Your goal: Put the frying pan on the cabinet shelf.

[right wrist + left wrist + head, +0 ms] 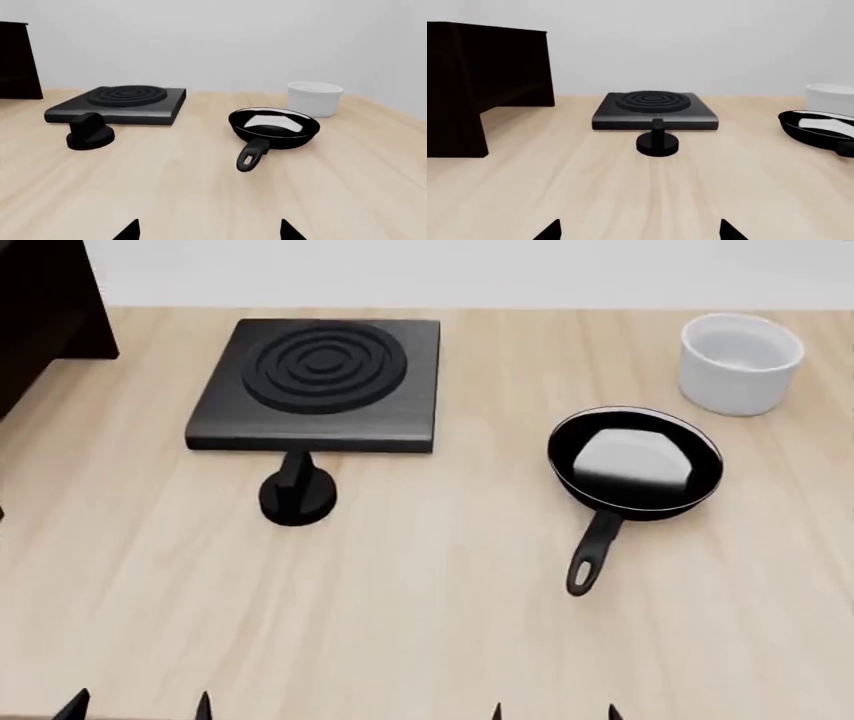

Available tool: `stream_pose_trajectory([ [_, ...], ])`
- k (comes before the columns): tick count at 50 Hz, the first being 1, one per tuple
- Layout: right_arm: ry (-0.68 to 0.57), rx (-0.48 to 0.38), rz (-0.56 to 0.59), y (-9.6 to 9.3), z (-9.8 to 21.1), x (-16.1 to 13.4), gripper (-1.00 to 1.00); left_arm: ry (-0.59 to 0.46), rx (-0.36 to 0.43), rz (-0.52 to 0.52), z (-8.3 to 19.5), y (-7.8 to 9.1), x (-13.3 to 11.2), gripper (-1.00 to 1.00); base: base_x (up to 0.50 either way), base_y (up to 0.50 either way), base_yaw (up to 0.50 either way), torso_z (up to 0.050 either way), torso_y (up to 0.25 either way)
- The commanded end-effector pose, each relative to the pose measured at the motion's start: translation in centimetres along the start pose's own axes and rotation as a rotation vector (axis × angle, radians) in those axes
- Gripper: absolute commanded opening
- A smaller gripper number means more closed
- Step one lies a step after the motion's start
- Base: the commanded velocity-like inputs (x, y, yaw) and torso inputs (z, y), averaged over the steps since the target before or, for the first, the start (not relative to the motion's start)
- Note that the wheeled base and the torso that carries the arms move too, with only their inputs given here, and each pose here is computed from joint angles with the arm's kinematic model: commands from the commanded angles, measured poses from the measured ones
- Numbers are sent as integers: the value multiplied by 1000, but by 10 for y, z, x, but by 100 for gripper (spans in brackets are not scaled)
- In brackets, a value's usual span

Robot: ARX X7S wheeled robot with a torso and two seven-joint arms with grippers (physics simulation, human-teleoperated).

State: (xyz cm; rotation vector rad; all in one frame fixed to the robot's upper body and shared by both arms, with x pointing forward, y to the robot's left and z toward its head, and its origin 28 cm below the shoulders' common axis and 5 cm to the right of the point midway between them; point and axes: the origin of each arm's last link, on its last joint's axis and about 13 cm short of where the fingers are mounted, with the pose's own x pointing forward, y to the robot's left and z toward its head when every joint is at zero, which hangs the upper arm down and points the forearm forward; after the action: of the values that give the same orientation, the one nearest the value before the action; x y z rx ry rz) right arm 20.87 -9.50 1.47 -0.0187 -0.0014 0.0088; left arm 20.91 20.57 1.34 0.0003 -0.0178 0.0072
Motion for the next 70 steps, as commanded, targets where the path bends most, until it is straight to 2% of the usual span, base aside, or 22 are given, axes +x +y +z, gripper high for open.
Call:
stream_pose_trajectory([
  [1,2,7,-6,0,0,0,100,2,-4,-5,0,0,0,100,0,0,0,50,4],
  [26,-11,13,-6,-1,2,0,100,0,-11,-9,0,-1,0,100,0,0,0,50,2],
  [31,-7,9,-8,-1,0,1,100,-3,-9,-16,0,-2,0,100,0,-56,0,0,0],
  [55,-23,7,-11,-1,3,0,100,-3,-16,-18,-1,-2,0,100,0,-500,0,0,0],
  [70,-35,2,-18,-1,5,0,100,0,-22,-14,1,-2,-1,100,0,-14,0,0,0],
])
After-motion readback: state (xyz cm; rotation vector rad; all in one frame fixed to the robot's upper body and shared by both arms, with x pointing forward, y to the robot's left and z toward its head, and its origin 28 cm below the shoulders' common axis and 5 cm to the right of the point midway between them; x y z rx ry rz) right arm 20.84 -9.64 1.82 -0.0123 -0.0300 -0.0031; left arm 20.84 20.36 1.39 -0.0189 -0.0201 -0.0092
